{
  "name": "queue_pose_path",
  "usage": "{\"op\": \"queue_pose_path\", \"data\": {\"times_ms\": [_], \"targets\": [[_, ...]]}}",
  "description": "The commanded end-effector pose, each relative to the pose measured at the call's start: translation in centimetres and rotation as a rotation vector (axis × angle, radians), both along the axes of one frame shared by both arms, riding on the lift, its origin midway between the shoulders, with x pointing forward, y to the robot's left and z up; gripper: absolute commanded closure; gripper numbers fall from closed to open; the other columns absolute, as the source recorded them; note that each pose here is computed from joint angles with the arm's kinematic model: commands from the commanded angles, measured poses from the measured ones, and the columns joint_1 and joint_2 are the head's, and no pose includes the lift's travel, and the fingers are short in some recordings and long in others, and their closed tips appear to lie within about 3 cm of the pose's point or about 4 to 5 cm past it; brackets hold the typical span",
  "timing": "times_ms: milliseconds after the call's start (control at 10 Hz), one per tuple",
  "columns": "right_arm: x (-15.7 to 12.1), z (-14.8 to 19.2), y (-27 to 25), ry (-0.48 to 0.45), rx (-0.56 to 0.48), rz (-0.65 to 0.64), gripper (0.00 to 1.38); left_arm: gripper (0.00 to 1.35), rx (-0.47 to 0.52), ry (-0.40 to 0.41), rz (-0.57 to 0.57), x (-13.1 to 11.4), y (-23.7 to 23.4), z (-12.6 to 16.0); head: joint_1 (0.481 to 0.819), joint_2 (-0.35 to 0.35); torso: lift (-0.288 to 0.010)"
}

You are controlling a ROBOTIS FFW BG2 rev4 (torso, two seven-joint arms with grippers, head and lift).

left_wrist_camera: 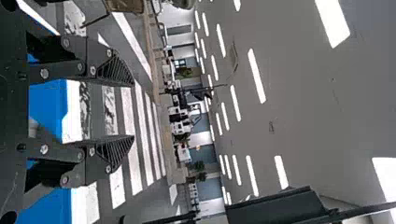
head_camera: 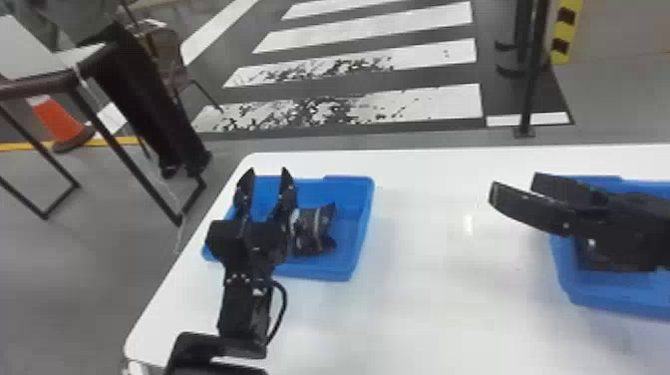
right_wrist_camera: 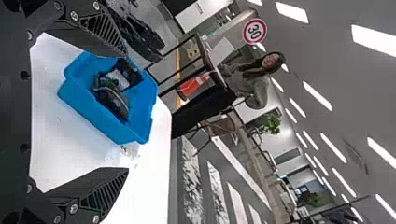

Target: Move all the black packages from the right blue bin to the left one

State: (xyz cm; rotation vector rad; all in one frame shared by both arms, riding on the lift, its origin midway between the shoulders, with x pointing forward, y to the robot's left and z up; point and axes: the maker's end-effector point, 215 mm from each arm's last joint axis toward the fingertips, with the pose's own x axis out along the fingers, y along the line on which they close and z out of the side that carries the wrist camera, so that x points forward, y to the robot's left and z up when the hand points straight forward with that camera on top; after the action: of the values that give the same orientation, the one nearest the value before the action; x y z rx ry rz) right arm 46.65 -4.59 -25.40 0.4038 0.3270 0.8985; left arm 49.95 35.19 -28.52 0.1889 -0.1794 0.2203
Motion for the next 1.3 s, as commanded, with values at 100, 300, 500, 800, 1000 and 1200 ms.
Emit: {"op": "queue_pose_path", "data": {"times_ms": [100,300,500,800,1000,1200], "targets": [[4.5,-3.4,-7.9,-0.037,-0.125,-0.219,0.17,0.21,-0.159,-0.045,-0.096,-0.8,-4.4,0.5,0.679,0.323,-0.181],[6.9,-6.7,-12.1,-0.043,-0.180,-0.341,0.17,0.30,-0.354,0.003,-0.209,-3.1,-8.8,-0.6,0.695,0.187,-0.181],[6.7,-10.7,-14.7,0.021,-0.254,-0.419,0.17,0.31,-0.412,-0.007,-0.260,-5.7,-11.4,0.4,0.695,0.095,-0.181],[7.8,-14.6,-15.4,0.054,-0.393,-0.456,0.17,0.31,-0.395,-0.013,-0.281,-6.1,-12.0,0.6,0.695,0.037,-0.181],[8.4,-16.4,-14.9,0.080,-0.422,-0.444,0.17,0.31,-0.395,-0.026,-0.281,-6.3,-11.8,0.8,0.695,0.035,-0.181],[8.1,-17.1,-15.2,0.103,-0.462,-0.444,0.18,0.31,-0.390,-0.029,-0.276,-6.4,-11.4,0.9,0.695,0.042,-0.181]]}}
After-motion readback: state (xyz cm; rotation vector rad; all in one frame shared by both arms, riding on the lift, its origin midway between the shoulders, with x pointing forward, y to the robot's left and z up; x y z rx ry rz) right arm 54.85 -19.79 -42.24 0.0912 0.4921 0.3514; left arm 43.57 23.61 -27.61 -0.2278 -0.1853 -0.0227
